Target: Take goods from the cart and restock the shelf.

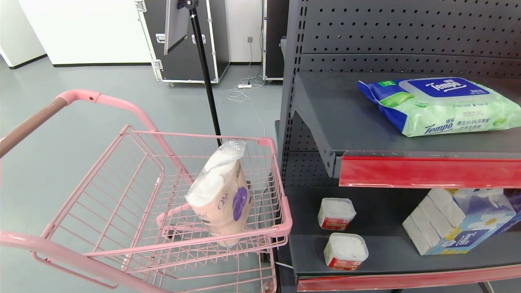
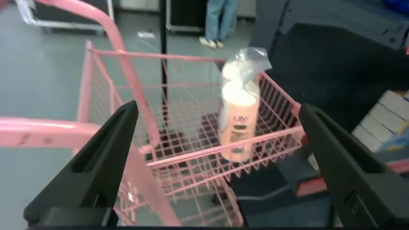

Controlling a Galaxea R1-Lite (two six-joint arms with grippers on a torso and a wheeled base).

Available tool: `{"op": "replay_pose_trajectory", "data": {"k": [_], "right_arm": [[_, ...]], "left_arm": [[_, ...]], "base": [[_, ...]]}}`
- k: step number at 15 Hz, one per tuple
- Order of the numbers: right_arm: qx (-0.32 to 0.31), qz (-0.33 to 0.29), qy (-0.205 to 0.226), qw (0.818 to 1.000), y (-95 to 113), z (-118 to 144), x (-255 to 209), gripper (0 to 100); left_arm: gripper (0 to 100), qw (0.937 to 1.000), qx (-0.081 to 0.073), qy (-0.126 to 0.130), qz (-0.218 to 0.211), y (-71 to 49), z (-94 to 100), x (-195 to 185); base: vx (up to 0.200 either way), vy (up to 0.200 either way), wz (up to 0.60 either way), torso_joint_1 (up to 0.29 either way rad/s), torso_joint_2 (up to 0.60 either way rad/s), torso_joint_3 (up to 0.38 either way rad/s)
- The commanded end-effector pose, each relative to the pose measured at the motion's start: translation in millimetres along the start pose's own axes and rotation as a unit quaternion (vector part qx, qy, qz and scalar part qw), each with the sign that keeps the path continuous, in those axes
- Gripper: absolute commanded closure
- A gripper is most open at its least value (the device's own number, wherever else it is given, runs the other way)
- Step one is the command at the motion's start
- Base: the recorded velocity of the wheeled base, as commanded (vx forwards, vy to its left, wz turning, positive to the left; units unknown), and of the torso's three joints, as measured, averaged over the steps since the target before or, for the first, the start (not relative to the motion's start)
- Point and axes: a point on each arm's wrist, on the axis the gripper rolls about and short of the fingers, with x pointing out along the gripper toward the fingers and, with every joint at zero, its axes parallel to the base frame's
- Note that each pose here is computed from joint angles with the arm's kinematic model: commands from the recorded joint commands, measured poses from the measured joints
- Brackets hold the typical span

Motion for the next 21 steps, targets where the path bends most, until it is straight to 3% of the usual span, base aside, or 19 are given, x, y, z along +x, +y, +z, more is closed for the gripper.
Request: {"op": "replay_pose_trajectory", "data": {"k": [1, 4, 5, 6, 7, 8, 10, 15, 18, 21], "right_arm": [[0.0, 0.0, 0.001, 1.0, 0, 0, 0, 0], [-0.001, 0.0, 0.0, 1.0, 0, 0, 0, 0], [-0.002, 0.0, 0.0, 1.0, 0, 0, 0, 0], [-0.001, 0.0, 0.0, 1.0, 0, 0, 0, 0], [-0.001, 0.0, 0.0, 1.0, 0, 0, 0, 0], [-0.001, 0.0, 0.0, 1.0, 0, 0, 0, 0], [-0.001, 0.0, 0.0, 1.0, 0, 0, 0, 0], [-0.001, 0.0, 0.0, 1.0, 0, 0, 0, 0], [-0.001, 0.0, 0.0, 1.0, 0, 0, 0, 0], [0.0, 0.0, 0.0, 1.0, 0, 0, 0, 0]], "left_arm": [[0, 0.9865, -0.051, 0.149, -0.048, 9.1, 9.1, 75], [0, 0.9722, -0.051, 0.204, -0.103, 6.3, -14.9, 111], [0, 0.9671, -0.045, 0.225, -0.11, 5.4, -19.9, 121], [0, 0.9594, -0.029, 0.253, -0.121, 3.8, -26.4, 139], [0, 0.9561, -0.021, 0.263, -0.127, 2.7, -29.4, 148], [0, 0.948, -0.014, 0.286, -0.14, -0.8, -37.7, 161], [0, 0.9412, -0.012, 0.301, -0.153, -6.1, -46.6, 182], [0, 0.9368, 0.001, 0.313, -0.157, -17.3, -77.9, 226], [0, 0.9335, 0.002, 0.325, -0.151, -17.1, -86.7, 233], [0, 0.9346, 0.006, 0.327, -0.14, -17.2, -89.6, 240]], "base": [[0.0, 0.0, 0.0, 0.0, 0.0, 0.0], [0.0, 0.0, 0.0, 0.0, 0.0, 0.0], [0.0, 0.0, 0.0, 0.0, 0.0, 0.0], [0.0, 0.0, 0.0, 0.0, 0.0, 0.0], [0.0, 0.0, 0.0, 0.0, 0.0, 0.0], [0.0, 0.0, 0.0, 0.0, 0.0, 0.0], [0.0, 0.0, 0.0, 0.0, 0.0, 0.0], [0.0, 0.0, 0.0, 0.0, 0.0, 0.0], [0.0, 0.0, 0.0, 0.0, 0.0, 0.0], [0.0, 0.0, 0.0, 0.0, 0.0, 0.0]]}}
